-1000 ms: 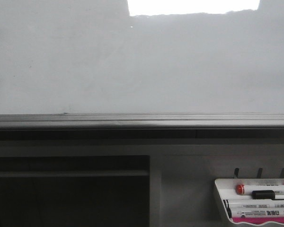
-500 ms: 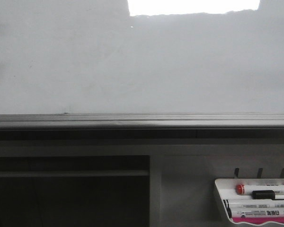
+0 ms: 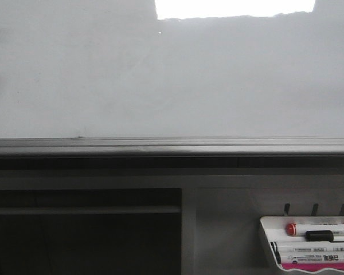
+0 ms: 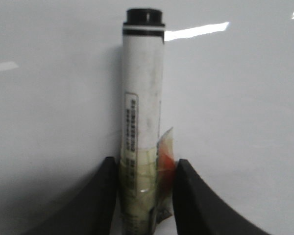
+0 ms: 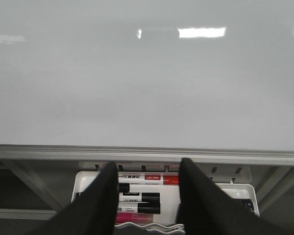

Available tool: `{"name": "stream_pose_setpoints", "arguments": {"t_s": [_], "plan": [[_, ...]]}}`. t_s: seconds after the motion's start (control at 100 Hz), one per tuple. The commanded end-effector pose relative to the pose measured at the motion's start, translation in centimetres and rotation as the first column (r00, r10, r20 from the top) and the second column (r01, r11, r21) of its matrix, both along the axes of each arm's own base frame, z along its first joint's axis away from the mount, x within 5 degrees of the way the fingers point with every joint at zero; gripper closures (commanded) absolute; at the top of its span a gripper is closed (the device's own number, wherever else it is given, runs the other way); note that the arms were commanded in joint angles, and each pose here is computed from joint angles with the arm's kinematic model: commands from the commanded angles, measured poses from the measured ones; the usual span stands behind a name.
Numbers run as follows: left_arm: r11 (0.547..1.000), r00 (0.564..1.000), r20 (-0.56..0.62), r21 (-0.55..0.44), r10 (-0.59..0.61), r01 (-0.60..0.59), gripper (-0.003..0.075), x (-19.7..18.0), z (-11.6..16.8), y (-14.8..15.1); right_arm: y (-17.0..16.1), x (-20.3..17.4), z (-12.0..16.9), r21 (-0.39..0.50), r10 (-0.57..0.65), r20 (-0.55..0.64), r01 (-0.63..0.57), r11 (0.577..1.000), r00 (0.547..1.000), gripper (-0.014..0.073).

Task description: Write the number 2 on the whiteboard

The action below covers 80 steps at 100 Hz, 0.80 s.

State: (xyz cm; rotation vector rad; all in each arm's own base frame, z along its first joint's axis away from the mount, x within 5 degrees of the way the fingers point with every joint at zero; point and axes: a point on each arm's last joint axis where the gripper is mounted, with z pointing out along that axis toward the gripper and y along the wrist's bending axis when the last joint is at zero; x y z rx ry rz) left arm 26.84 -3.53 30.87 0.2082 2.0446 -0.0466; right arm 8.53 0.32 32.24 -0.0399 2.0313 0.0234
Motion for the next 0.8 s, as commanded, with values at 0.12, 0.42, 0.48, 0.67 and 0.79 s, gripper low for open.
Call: {"name": "stream_pose_setpoints", "arguments": {"t_s": [0.12, 0.42, 0.48, 0.67, 0.79], "plan": [[1.000, 0.998, 0.065, -0.006, -0.022, 0.022, 0.0661, -1.6, 3.0, -0.3, 0.1, 0.5, 1.7, 0.017, 0.003, 0.098, -0.005, 1.000, 0.995, 0.0338], [0.948, 0.960, -0.069, 0.150, -0.272, 0.279, 0.0680, -5.6, 5.4, -3.3, 1.6, 1.4, 2.3, 0.055, 0.158, 0.046, -0.160, 0.986, 0.986, 0.0338], [0.914, 0.932, -0.105, 0.183, -0.347, 0.361, 0.0680, -6.3, 5.7, -4.4, 2.3, 2.1, 2.7, 0.062, 0.242, 0.003, -0.242, 0.968, 0.970, 0.0338], [0.743, 0.777, -0.190, 0.227, -0.601, 0.630, 0.0680, -9.3, 5.8, -8.8, 5.0, 4.4, 3.8, 0.127, 0.572, -0.101, -0.560, 0.819, 0.814, 0.0338], [0.626, 0.659, -0.195, 0.211, -0.726, 0.751, 0.0680, -11.4, 5.8, -11.4, 6.3, 5.5, 4.3, 0.155, 0.752, -0.117, -0.736, 0.658, 0.648, 0.0338]]}}
